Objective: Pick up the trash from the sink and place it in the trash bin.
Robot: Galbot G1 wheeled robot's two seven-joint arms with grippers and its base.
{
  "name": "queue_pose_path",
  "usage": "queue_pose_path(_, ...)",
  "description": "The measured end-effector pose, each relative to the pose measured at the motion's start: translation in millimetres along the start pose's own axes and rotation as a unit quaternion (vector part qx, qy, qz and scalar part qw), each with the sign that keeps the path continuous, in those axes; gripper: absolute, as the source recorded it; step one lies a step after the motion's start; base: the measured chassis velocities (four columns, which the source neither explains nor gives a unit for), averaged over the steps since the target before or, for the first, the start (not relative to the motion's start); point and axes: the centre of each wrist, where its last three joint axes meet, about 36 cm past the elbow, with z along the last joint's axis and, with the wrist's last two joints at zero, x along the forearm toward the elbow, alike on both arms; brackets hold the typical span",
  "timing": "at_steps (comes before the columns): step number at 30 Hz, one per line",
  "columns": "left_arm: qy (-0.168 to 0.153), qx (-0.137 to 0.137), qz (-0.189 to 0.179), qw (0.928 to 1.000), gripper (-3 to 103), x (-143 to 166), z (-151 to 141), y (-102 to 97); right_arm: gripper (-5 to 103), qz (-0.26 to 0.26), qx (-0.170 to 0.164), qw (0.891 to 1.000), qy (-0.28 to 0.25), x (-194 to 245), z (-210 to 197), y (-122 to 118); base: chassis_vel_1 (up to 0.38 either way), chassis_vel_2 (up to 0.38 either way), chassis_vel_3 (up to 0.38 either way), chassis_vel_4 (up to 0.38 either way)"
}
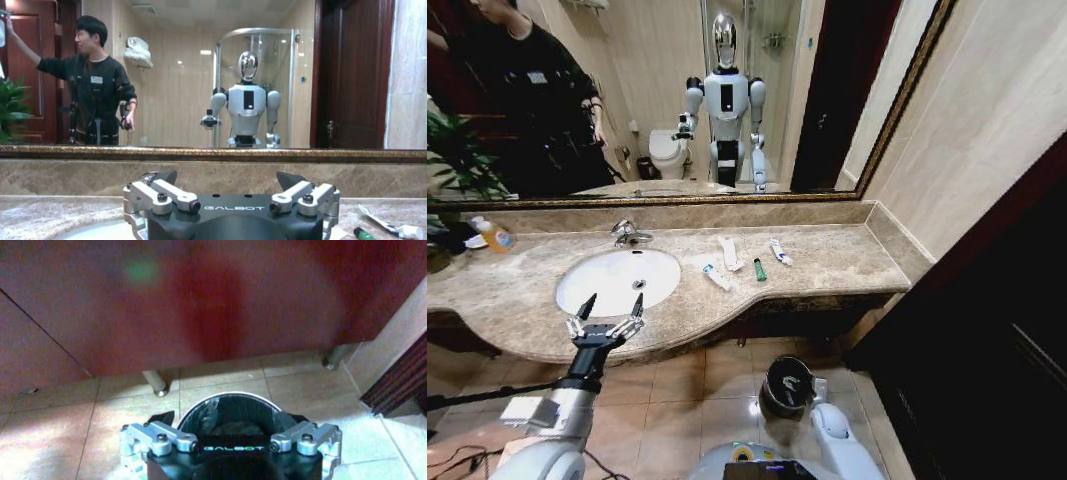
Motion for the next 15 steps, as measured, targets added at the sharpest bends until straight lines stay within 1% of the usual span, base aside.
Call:
queue_pose_path(8, 0.0, 0.0, 0.0, 1.0, 100, 0.0, 0.0, 0.0, 100, -0.004, -0.004, 1.0, -0.009, 12.0, -2.9, -1.6, 0.0, 0.0, 0.0, 0.0)
queue_pose_path(11, 0.0, 0.0, 0.0, 1.0, 100, 0.0, 0.0, 0.0, 100, -0.008, -0.019, 0.999, -0.027, 31.1, -12.3, 1.4, 0.0, 0.0, 0.0, 0.0)
queue_pose_path(13, 0.0, 0.0, 0.0, 1.0, 100, 0.0, 0.0, 0.0, 100, -0.007, -0.029, 0.998, -0.051, 48.9, -26.4, 4.3, 0.0, 0.0, 0.0, 0.0)
queue_pose_path(14, 0.0, 0.0, 0.0, 1.0, 100, 0.0, 0.0, 0.0, 100, -0.007, -0.029, 0.998, -0.051, 48.9, -26.4, 4.3, 0.0, 0.0, 0.0, 0.0)
queue_pose_path(15, 0.0, 0.0, 0.0, 1.0, 100, 0.0, 0.0, 0.0, 100, -0.004, -0.032, 0.997, -0.069, 62.1, -36.1, 4.8, 0.0, 0.0, 0.0, 0.0)
